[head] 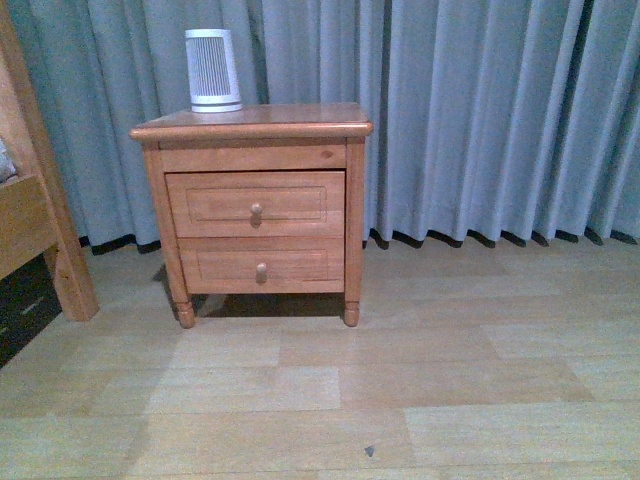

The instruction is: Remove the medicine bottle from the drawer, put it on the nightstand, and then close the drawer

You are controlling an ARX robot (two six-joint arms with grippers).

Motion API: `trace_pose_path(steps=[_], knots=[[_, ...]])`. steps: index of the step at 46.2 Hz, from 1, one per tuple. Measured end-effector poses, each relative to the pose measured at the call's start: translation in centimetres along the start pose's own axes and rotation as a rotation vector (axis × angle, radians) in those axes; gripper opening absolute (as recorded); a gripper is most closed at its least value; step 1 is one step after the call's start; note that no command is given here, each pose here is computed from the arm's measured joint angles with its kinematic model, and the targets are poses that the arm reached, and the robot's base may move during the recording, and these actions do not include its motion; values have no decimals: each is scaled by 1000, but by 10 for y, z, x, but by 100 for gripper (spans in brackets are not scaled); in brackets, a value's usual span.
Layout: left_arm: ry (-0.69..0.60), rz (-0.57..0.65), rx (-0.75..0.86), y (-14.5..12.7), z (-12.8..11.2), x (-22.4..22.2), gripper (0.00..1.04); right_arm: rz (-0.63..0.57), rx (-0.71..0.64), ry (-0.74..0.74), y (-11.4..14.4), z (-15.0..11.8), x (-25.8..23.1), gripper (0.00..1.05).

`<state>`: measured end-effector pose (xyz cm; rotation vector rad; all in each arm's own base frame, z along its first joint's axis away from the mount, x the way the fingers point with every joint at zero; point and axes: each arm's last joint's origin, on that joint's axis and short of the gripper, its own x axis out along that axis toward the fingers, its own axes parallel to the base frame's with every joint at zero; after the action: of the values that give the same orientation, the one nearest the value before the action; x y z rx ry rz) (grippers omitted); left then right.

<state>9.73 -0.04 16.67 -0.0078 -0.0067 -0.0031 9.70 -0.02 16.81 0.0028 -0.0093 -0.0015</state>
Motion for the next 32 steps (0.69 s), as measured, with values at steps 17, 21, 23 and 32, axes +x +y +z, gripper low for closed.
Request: trace_pose_path(steps=[17, 21, 23, 32], knots=[[0, 0, 0, 0, 0, 0, 98, 0, 0, 0, 0, 0, 0, 98], [0, 0, 0, 0, 0, 0, 98, 0, 0, 0, 0, 0, 0, 98], [0, 0, 0, 0, 0, 0, 98, 0, 0, 0, 0, 0, 0, 98], [0, 0, 0, 0, 0, 0, 98, 0, 0, 0, 0, 0, 0, 98]])
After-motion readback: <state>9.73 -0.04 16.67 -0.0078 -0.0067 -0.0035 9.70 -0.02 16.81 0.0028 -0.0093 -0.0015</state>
